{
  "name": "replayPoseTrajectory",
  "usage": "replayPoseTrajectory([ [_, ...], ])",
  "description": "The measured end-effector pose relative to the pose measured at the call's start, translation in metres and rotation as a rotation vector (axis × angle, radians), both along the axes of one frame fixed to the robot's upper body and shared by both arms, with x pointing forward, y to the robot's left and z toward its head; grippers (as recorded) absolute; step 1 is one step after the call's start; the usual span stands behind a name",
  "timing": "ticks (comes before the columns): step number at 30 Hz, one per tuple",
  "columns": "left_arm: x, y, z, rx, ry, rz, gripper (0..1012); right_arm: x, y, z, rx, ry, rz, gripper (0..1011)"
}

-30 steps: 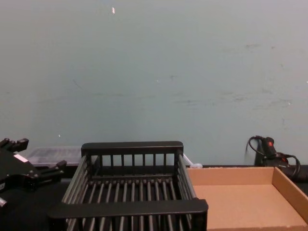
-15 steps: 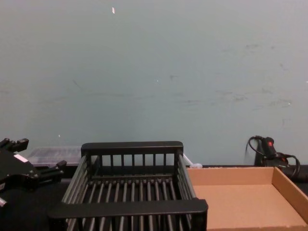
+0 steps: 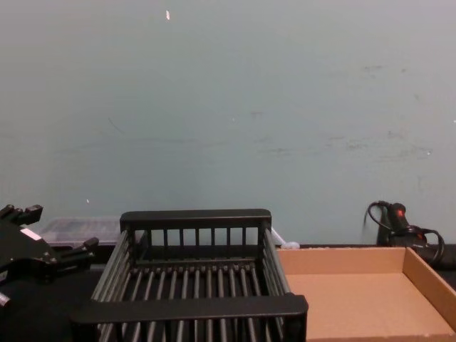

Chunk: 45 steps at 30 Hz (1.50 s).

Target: Pick up the white tape and place it into the black box , Pick up the silver tape and place it into the brown box.

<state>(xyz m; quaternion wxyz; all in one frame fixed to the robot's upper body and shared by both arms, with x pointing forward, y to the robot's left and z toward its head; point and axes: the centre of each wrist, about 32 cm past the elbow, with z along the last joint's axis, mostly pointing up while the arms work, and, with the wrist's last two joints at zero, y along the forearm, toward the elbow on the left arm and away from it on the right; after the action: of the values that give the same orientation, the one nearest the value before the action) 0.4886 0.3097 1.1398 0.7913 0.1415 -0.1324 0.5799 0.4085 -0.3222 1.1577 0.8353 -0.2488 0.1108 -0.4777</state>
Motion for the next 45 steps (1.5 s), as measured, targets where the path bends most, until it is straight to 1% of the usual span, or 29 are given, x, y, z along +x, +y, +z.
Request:
replayPoseTrajectory([
  [24, 0.0, 0.0, 0.0, 0.0, 0.0, 0.0, 1001, 0.0012, 0.0006, -0.0055, -0.01, 0.015, 0.029, 1002],
  [45, 0.0, 0.0, 0.0, 0.0, 0.0, 0.0, 1001, 0.0013, 0.0006, -0.0071, -0.006, 0.019, 0.023, 1002],
])
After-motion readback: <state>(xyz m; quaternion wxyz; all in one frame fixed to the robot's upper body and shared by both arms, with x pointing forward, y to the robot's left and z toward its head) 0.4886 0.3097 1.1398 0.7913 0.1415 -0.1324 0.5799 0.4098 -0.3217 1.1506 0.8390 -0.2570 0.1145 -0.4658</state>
